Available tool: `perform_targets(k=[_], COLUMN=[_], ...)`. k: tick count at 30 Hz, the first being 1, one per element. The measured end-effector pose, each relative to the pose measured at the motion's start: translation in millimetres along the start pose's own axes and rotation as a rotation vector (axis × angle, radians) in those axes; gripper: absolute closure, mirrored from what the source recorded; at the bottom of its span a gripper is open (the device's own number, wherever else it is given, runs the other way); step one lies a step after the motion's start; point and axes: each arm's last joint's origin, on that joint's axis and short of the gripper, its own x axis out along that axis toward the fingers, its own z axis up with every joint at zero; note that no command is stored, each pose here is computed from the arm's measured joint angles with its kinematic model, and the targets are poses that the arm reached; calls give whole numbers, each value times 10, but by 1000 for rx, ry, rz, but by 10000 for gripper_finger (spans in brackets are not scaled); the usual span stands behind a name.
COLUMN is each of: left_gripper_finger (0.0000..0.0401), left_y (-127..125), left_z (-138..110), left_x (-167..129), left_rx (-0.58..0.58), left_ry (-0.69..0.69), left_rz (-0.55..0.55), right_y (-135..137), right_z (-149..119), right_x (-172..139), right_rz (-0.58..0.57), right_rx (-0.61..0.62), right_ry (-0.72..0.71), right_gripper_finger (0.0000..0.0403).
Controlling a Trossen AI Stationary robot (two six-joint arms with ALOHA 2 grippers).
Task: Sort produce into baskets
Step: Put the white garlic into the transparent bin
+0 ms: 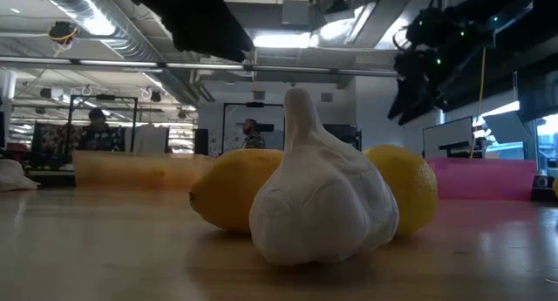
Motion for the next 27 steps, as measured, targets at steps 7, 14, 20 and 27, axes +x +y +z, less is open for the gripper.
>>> perform_targets(k=[7,14,20,27], left_gripper_finger=[176,176,176,176], left_y=[61,18,-151,-151], left_z=[49,161,309,183], left_x=[-119,-357,-520,-714], left_rx=[-17,-19,-6,-122], left_ry=[-9,97,224,454], left_rz=[-13,-96,-95,-25], right_y=[510,965,1152,1229], right_z=[62,-35,-100,-149], right_x=[14,-7,-44,-62], right_rz=[195,359,417,440], right_rx=[-164,-297,-377,-401], right_ry=[-96,-108,-104,-82], right_gripper_finger=[133,133,133,133])
